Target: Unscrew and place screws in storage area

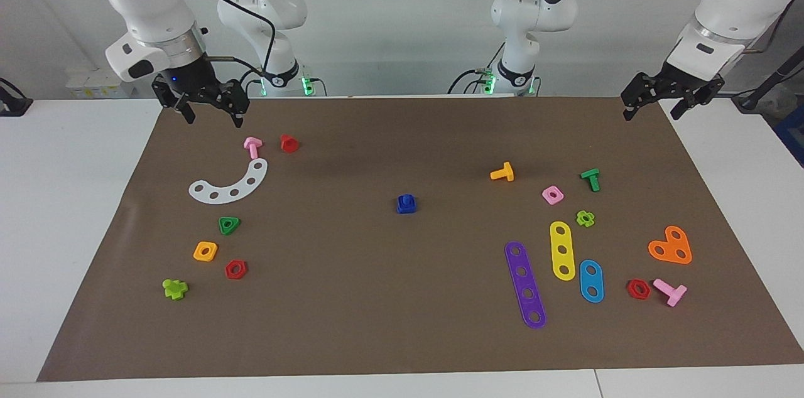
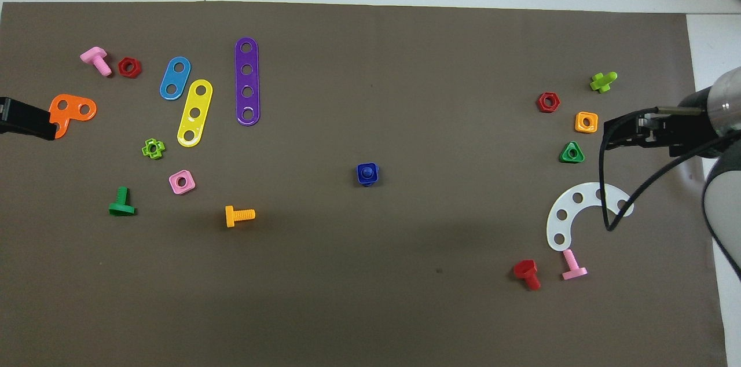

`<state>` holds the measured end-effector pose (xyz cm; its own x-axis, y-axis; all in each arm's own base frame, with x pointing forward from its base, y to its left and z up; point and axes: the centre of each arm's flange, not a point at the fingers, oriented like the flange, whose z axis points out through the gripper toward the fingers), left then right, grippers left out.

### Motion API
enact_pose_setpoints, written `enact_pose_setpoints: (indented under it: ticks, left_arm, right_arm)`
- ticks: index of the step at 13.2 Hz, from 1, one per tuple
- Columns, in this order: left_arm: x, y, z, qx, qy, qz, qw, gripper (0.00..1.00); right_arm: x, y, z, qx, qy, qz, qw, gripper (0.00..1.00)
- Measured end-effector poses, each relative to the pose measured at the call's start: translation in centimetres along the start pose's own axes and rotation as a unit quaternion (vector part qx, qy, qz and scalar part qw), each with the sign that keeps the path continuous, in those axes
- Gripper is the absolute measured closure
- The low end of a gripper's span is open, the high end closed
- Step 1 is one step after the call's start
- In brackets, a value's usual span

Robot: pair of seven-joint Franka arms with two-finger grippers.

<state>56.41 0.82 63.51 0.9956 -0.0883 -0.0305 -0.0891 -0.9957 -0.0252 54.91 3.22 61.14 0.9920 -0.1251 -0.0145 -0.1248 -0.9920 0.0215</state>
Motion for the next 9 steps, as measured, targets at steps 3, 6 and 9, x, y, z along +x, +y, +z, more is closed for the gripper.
enact_pose_setpoints:
  ticks: [3, 6, 9]
  left_arm:
    - [0.0, 0.3, 0.0, 0.0, 0.0, 0.003, 1.0, 0.01]
    - [0.4, 3.8, 0.9, -0.01, -0.009, 0.023, 1.0, 0.03]
    - [1.6, 12.8, 4.6, -0.034, -0.024, 0.014, 0.999, 0.02]
  right_arm:
    - [0.0, 0.0, 0.0, 0.0, 0.0, 0.0, 1.0, 0.0]
    - [0.0, 0.0, 0.0, 0.0, 0.0, 0.0, 1.0, 0.0]
    - [0.0, 0.0, 0.0, 0.0, 0.0, 0.0, 1.0, 0.0]
